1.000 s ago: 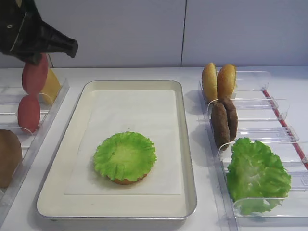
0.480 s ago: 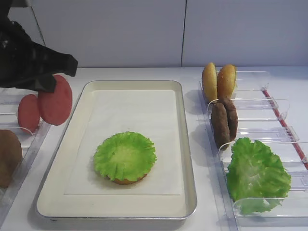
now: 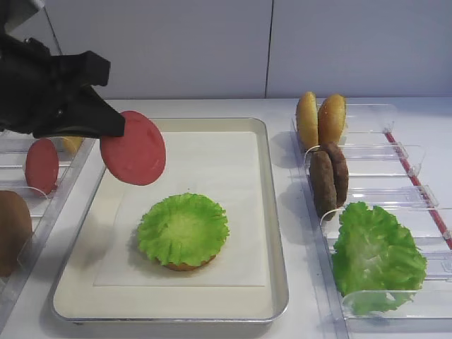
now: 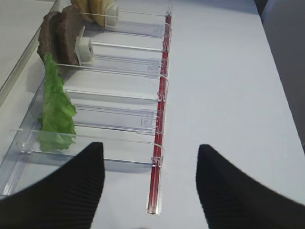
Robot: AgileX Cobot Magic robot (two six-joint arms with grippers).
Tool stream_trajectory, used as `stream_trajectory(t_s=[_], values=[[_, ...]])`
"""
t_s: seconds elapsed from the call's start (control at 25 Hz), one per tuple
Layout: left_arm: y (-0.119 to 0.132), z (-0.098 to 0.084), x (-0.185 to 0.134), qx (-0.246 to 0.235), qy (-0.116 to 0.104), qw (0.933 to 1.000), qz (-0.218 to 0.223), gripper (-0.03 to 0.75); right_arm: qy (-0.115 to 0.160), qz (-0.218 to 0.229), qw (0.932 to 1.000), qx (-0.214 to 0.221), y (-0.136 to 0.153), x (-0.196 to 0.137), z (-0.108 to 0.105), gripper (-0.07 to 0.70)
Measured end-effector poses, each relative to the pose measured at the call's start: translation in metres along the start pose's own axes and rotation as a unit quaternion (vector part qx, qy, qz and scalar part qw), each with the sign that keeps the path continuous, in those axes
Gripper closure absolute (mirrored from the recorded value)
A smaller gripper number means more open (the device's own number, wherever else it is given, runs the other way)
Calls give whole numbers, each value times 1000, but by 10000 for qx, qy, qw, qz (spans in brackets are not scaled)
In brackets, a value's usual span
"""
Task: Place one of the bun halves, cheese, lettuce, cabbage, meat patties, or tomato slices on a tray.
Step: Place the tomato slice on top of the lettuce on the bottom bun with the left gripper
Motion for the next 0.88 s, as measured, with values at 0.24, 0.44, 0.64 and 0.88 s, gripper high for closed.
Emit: stream_trajectory(t_s=[0.24,0.44,0.64,0.88], values=[[8,2,-15,-920,-628,9928,-440,685,0,0,10000,0,0,0,0,182],[25,-3,-32,-1438,-870,9856,-165,685,0,0,10000,0,0,0,0,182],[50,-4,-40,-1996,-1218,9722,139,685,0,0,10000,0,0,0,0,182],[64,3,-47,-2020,-1357,9694,316,685,0,0,10000,0,0,0,0,182]])
Point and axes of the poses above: a point on each arm's last joint axis where the gripper is mounted, y pointing out along that axis toward the gripper, z along the wrist's bending axis when the last joint is at zero, x = y × z, the point moved 10 cm from there along y, pointing out along that axis toward the gripper, and after that the axes turned 10 degrees about y, right-handed, at the moved point
